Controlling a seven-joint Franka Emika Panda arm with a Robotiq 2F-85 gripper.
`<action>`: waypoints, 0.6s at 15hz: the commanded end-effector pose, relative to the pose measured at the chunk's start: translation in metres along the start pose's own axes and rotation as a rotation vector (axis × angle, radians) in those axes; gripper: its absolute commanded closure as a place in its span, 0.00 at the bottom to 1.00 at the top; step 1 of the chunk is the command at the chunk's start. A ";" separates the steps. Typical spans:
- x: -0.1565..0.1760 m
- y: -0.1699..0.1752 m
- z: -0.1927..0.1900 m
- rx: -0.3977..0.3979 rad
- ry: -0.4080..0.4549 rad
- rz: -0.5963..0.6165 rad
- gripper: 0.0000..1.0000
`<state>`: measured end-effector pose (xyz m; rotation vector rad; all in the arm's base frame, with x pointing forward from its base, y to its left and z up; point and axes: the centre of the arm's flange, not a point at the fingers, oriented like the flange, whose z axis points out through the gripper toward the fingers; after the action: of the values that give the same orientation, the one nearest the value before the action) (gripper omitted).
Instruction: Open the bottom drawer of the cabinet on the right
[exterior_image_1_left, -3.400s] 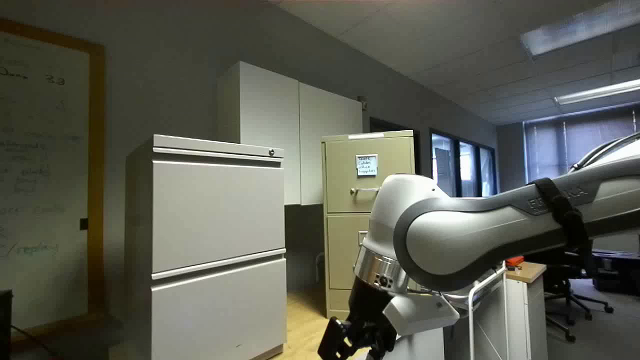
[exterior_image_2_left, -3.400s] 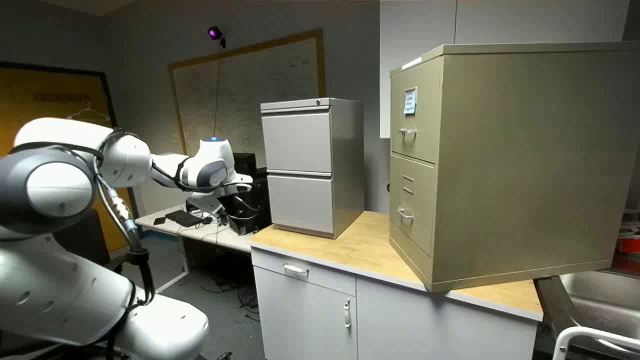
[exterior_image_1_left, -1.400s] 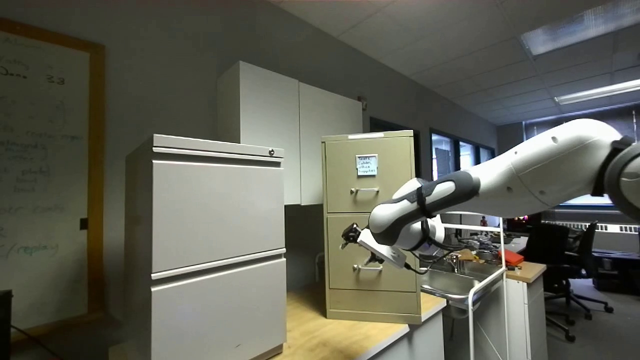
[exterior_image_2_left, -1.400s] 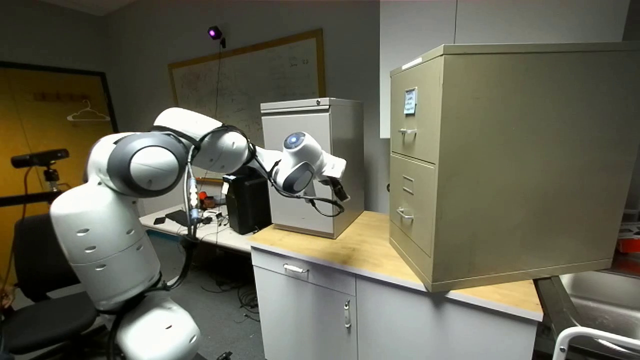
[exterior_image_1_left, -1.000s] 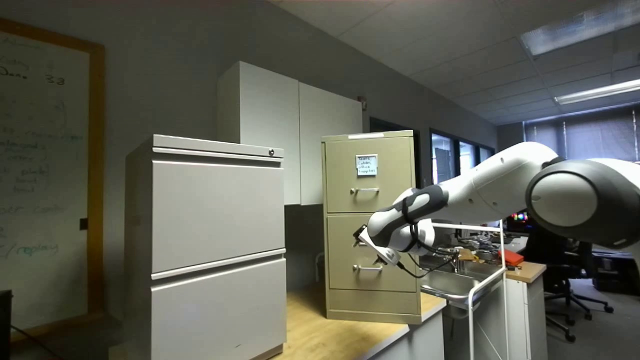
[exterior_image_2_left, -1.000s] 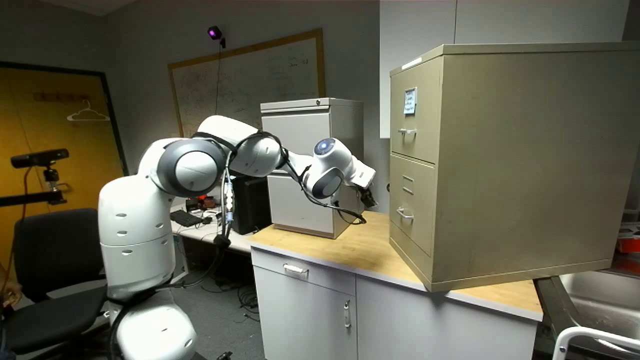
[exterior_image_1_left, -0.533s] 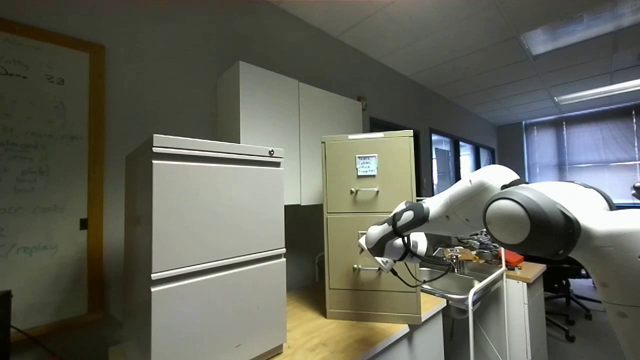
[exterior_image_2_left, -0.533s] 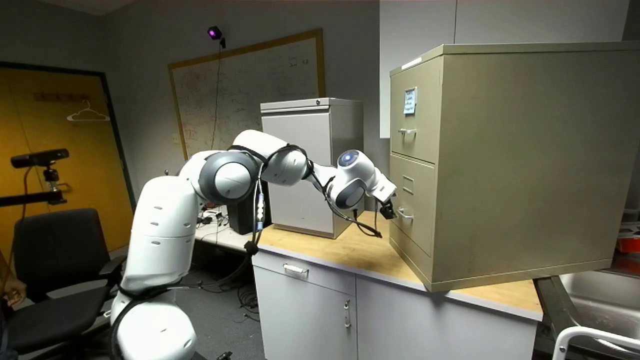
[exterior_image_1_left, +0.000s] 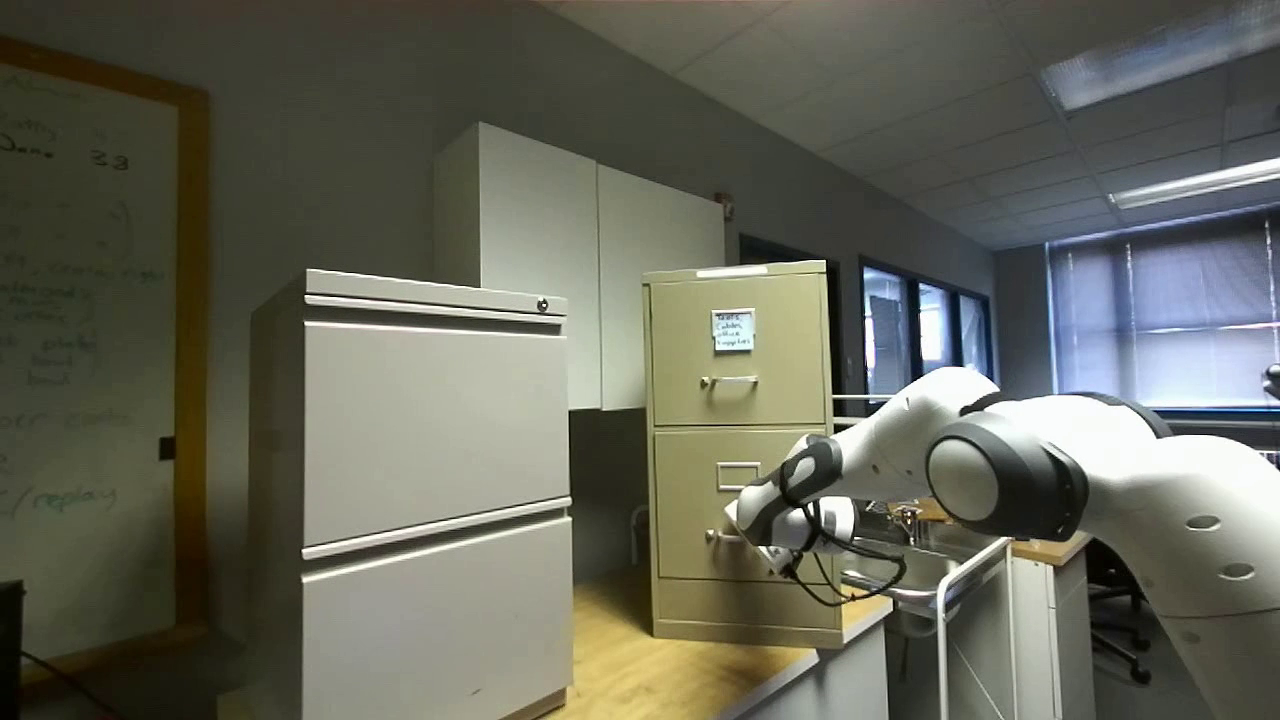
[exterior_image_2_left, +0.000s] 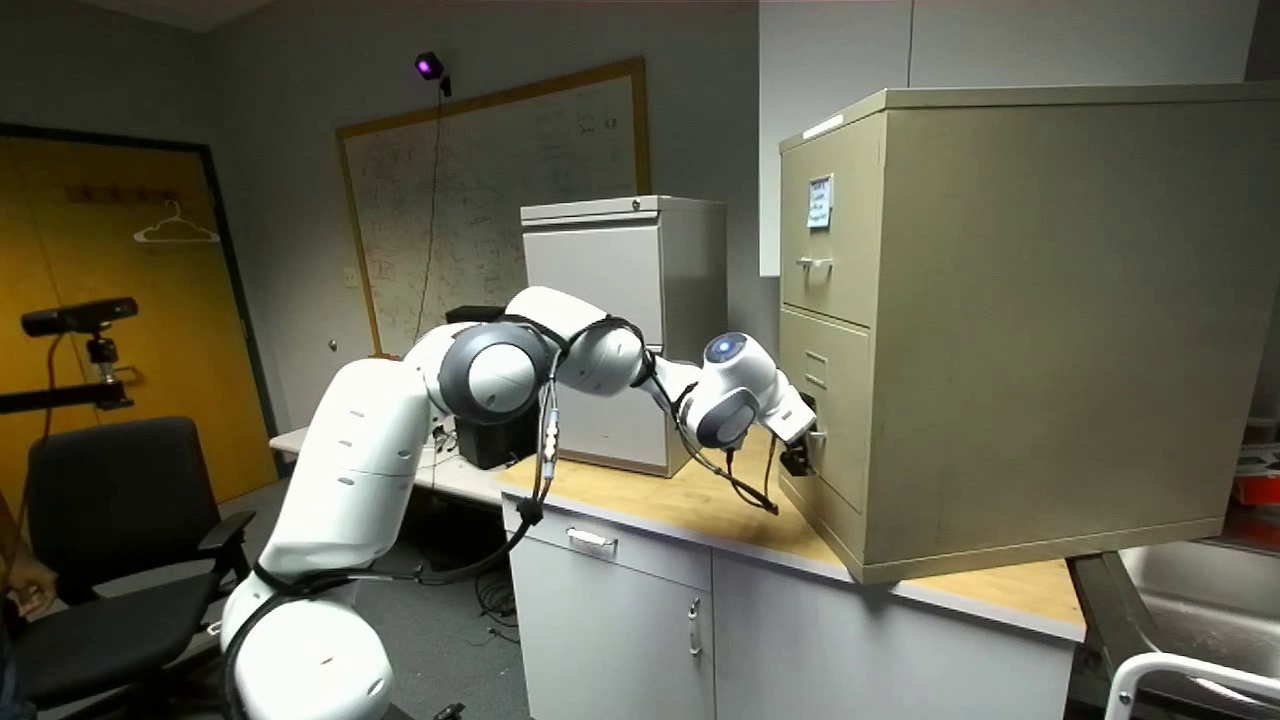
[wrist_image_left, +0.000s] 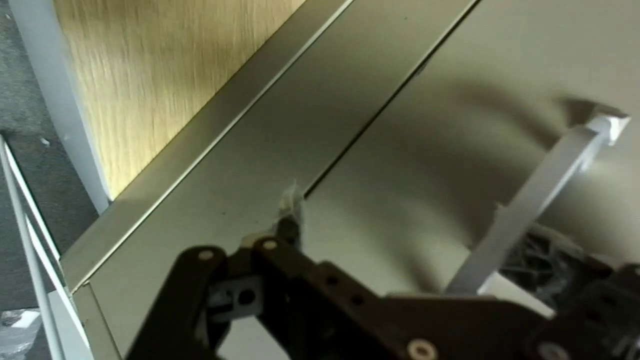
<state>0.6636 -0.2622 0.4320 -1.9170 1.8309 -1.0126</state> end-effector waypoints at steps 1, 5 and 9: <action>0.008 -0.001 0.017 -0.041 0.014 0.031 0.33; -0.004 -0.009 0.007 -0.045 0.006 -0.026 0.62; -0.052 -0.028 -0.019 -0.027 -0.073 -0.194 0.91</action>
<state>0.6696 -0.2516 0.4508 -2.0013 1.7717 -1.0658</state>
